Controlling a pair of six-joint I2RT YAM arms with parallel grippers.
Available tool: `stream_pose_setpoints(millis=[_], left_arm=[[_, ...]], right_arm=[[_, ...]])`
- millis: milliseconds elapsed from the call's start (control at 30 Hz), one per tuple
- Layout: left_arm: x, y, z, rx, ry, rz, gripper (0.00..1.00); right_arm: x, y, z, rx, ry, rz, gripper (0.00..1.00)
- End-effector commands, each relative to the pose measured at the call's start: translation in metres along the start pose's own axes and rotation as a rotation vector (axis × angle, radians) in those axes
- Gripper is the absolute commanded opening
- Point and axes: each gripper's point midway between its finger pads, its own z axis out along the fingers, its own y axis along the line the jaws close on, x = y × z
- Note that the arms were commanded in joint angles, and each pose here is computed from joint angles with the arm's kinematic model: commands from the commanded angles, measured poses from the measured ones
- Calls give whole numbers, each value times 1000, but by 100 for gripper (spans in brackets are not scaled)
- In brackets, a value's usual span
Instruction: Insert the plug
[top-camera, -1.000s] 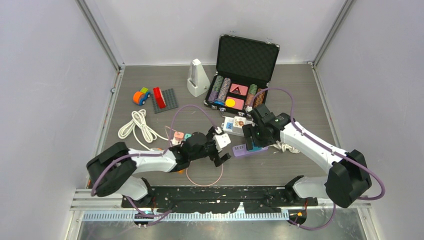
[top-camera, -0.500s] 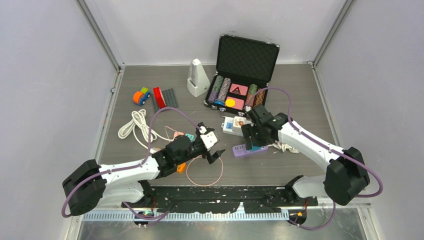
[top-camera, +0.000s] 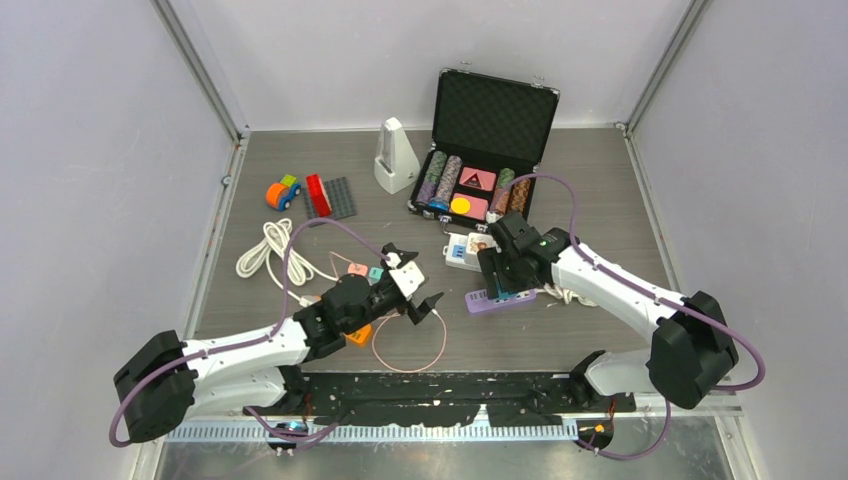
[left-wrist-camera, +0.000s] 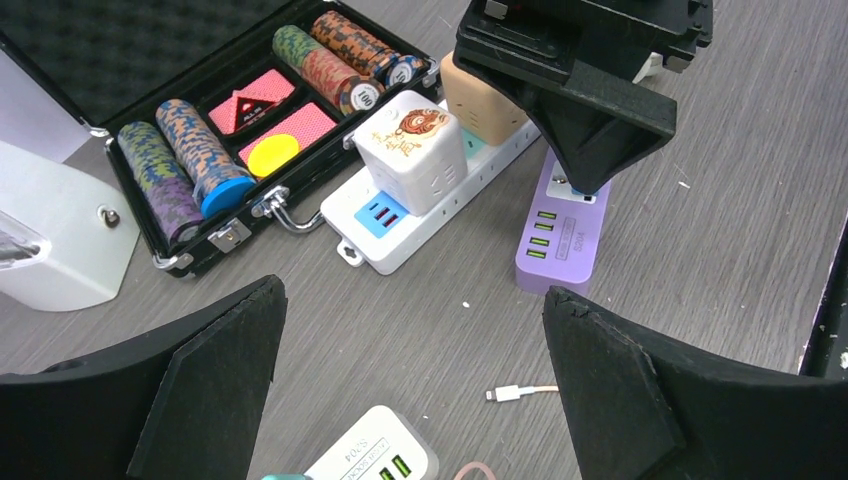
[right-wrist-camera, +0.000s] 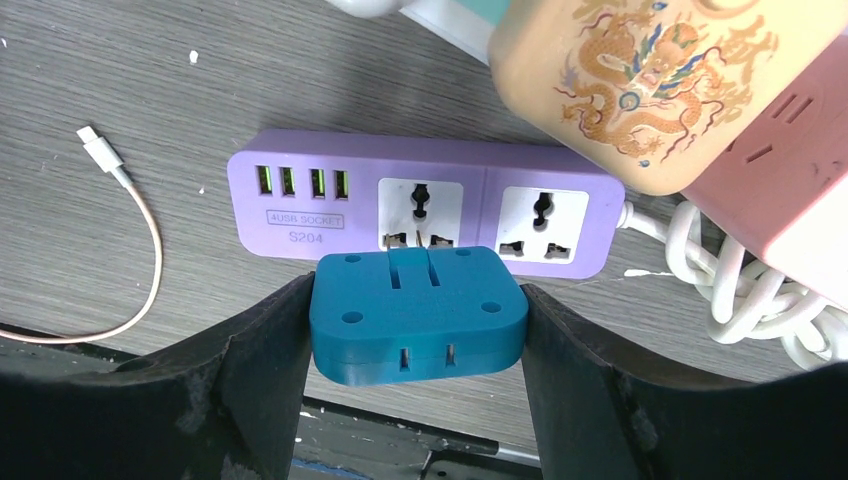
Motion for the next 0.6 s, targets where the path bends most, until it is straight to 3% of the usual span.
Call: stream_pose_setpoints(millis=[0,567], left_arm=[[-10,11,-3,-51,-39,17,100],[-7,16,-2,-74,-22,33,100]], right_arm=[[-1,4,3,24,-4,-8,33],[-14,-11,-16,121,-54,-1,32]])
